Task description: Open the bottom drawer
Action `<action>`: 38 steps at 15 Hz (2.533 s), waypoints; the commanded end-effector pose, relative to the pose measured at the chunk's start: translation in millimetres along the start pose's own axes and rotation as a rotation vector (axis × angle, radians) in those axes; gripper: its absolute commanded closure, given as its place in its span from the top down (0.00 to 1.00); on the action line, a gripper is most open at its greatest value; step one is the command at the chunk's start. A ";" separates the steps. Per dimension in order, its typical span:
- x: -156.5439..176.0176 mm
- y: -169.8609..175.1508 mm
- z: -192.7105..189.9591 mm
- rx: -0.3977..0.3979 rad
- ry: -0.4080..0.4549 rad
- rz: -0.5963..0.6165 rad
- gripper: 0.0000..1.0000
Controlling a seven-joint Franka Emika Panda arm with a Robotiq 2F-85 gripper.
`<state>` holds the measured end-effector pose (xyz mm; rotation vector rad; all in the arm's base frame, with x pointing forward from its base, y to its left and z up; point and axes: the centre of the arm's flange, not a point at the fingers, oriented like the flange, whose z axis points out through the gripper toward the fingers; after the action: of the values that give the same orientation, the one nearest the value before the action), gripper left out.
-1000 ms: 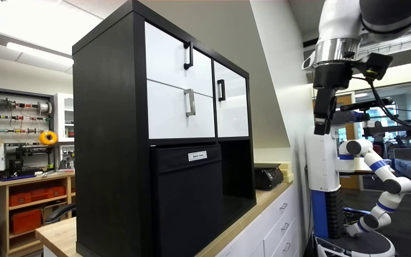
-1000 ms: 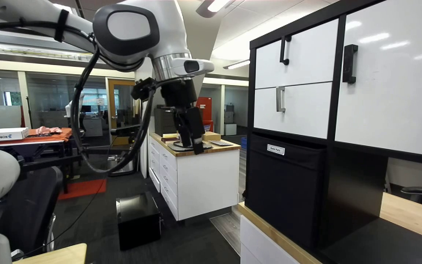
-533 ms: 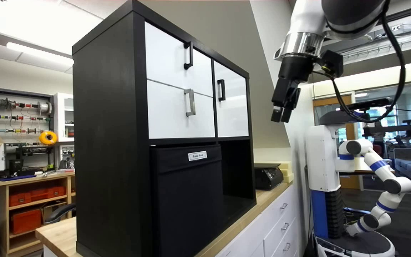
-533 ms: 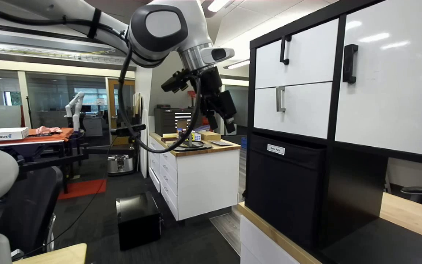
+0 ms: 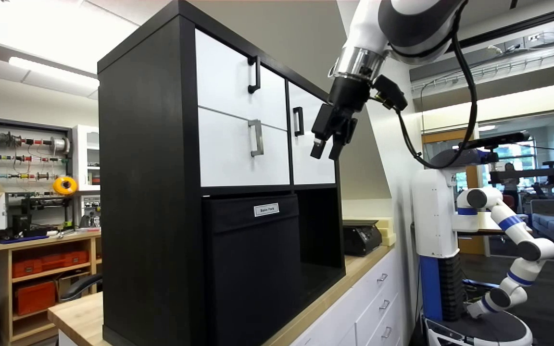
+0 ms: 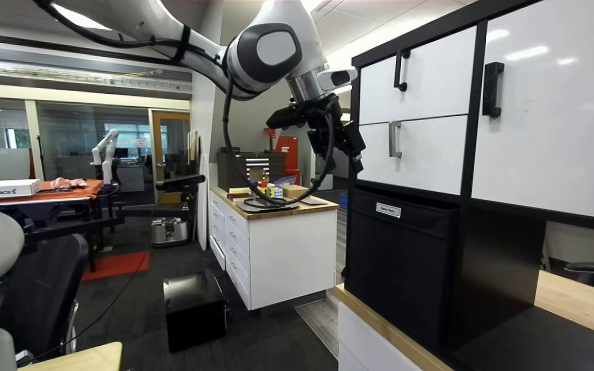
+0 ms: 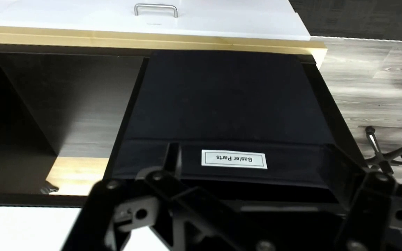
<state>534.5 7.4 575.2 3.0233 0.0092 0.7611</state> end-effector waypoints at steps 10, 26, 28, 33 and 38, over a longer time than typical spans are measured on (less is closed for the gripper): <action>39.8 -4.9 8.8 0.005 0.058 -0.011 1.00; 64.1 -5.8 8.7 -0.025 0.172 -0.018 1.00; 72.5 -6.4 9.0 -0.021 0.195 -0.019 1.00; 97.1 -11.1 14.8 -0.032 0.239 -0.036 1.00; 115.2 -16.6 21.2 -0.024 0.262 -0.049 1.00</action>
<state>628.0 18.6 604.6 2.8868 0.0889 1.0898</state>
